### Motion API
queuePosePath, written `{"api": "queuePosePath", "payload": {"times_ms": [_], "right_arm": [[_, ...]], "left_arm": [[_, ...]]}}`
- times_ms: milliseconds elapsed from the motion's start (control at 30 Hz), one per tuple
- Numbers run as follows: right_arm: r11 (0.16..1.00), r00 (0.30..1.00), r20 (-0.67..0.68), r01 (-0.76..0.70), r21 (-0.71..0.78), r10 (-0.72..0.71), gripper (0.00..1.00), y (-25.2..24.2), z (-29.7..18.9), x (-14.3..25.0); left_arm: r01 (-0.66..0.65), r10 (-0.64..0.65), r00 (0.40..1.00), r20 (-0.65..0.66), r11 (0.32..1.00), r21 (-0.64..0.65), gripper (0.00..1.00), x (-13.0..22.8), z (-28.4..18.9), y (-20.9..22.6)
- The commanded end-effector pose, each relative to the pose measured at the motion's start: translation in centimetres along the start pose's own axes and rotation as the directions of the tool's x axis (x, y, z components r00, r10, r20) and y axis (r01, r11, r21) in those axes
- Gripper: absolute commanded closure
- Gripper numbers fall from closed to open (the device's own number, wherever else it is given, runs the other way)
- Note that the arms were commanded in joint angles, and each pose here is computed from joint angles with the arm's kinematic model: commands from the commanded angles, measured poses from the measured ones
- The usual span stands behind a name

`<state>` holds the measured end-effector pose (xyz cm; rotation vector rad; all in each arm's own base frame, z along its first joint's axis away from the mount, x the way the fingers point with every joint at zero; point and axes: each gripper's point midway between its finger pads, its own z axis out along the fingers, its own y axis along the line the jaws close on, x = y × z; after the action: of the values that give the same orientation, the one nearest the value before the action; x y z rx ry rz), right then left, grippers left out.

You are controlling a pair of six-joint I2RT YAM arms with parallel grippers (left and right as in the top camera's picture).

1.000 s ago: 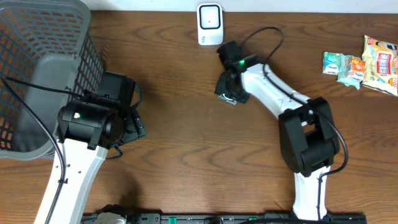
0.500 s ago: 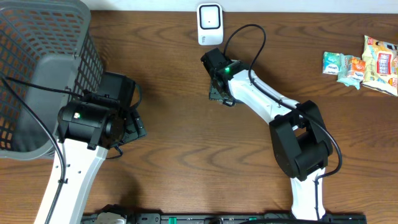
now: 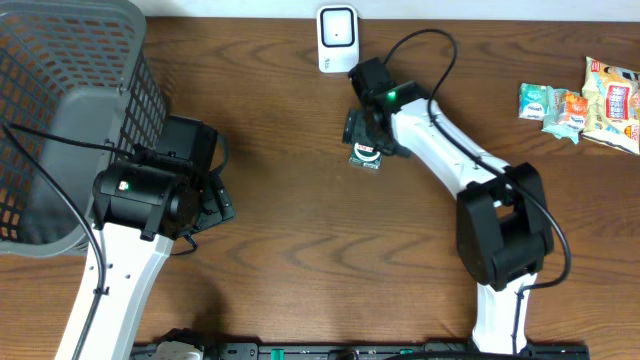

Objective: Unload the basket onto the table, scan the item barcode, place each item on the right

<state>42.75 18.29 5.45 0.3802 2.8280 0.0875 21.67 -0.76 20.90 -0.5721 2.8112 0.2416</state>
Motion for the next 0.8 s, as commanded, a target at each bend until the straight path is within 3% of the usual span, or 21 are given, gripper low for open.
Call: {"api": "queuePosePath", "payload": {"times_ms": [0,400,767], "right_arm": [[0.998,1.0,0.014,-0.009,-0.061,0.01,0.03,0.9,-1.9,-0.8],[1.0,1.0,-0.009,-0.001,-0.007,0.001,0.06,-0.1,0.8,0.3],[0.999,0.999,-0.044,0.013,0.032,-0.011,0.16,-0.4,3.3,1.4]], "left_arm": [[0.017,-0.017,1.0,-0.004,1.0,0.003,0.02,0.1,0.0,0.1],[0.017,-0.017,1.0,-0.004,1.0,0.002,0.02,0.1,0.0,0.1],[0.017,-0.017,1.0,-0.004,1.0,0.003,0.02,0.1,0.0,0.1]]}}
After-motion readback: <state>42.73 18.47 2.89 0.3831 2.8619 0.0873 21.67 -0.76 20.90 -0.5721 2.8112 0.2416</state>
